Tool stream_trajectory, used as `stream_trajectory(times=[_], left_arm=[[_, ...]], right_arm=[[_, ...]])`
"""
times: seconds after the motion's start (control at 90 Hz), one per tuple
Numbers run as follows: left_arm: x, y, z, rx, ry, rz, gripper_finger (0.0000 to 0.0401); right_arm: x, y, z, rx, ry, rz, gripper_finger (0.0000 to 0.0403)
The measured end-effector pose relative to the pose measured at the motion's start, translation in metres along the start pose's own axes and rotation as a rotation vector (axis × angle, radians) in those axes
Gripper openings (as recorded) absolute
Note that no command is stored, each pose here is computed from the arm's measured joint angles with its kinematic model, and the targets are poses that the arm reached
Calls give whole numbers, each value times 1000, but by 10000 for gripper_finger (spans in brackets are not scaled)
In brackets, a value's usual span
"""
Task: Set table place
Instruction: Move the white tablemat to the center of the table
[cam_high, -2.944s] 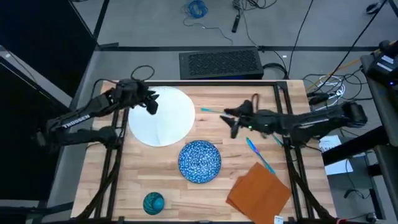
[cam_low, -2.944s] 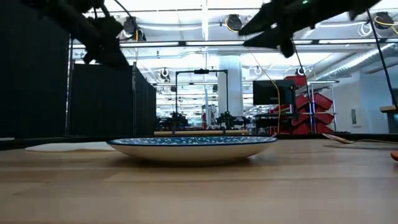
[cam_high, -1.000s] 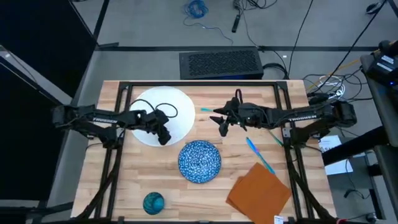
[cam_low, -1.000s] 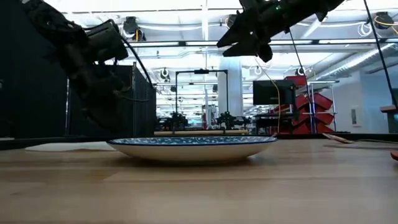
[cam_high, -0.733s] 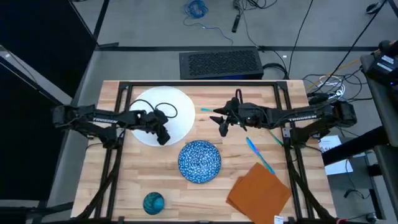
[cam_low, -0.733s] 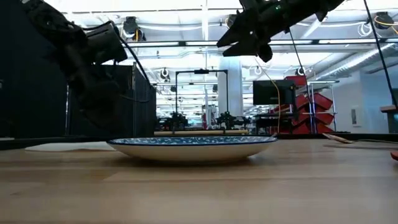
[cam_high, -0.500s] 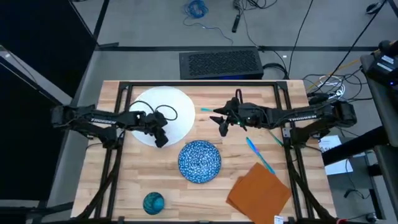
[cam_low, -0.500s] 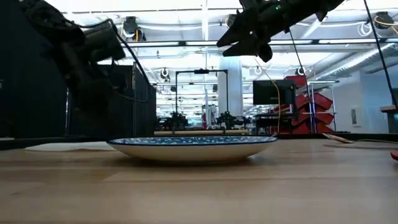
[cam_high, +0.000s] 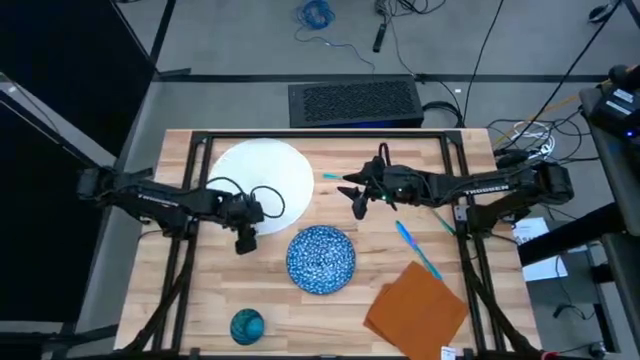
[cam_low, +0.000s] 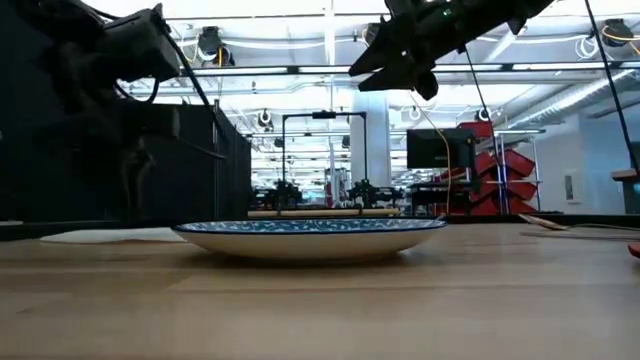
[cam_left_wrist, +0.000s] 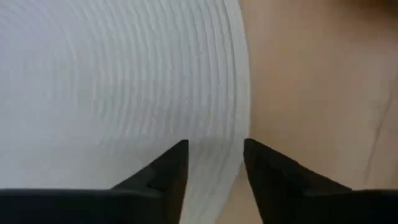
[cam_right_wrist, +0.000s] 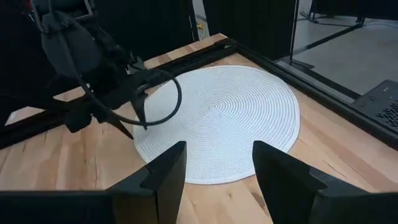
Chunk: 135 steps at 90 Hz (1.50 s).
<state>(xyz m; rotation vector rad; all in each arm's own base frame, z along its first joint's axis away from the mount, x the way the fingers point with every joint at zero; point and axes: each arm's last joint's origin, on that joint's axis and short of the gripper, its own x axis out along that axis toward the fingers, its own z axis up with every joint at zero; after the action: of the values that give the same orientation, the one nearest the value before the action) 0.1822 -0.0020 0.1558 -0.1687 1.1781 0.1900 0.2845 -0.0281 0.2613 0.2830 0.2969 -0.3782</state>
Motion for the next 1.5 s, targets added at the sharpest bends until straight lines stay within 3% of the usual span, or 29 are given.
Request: stream_trajectory(times=[0.278, 0.578, 0.833, 0.978, 1.211, 1.5], left_arm=[[2, -7, 5, 26, -63, 23, 198], [35, -11, 9, 38, 11, 77, 220], [43, -11, 7, 36, 51, 100, 221], [44, -11, 7, 19, 52, 101, 173], [43, -16, 5, 6, 67, 59, 20], [37, -32, 4, -4, 114, -79, 1]], right_arm=[[0, 1, 0, 3, 8, 24, 171], [0, 1, -1, 7, 17, 47, 171], [0, 1, -1, 7, 18, 49, 171], [0, 1, -1, 7, 18, 49, 171], [0, 1, -1, 7, 17, 49, 171], [0, 1, -1, 7, 18, 48, 171]])
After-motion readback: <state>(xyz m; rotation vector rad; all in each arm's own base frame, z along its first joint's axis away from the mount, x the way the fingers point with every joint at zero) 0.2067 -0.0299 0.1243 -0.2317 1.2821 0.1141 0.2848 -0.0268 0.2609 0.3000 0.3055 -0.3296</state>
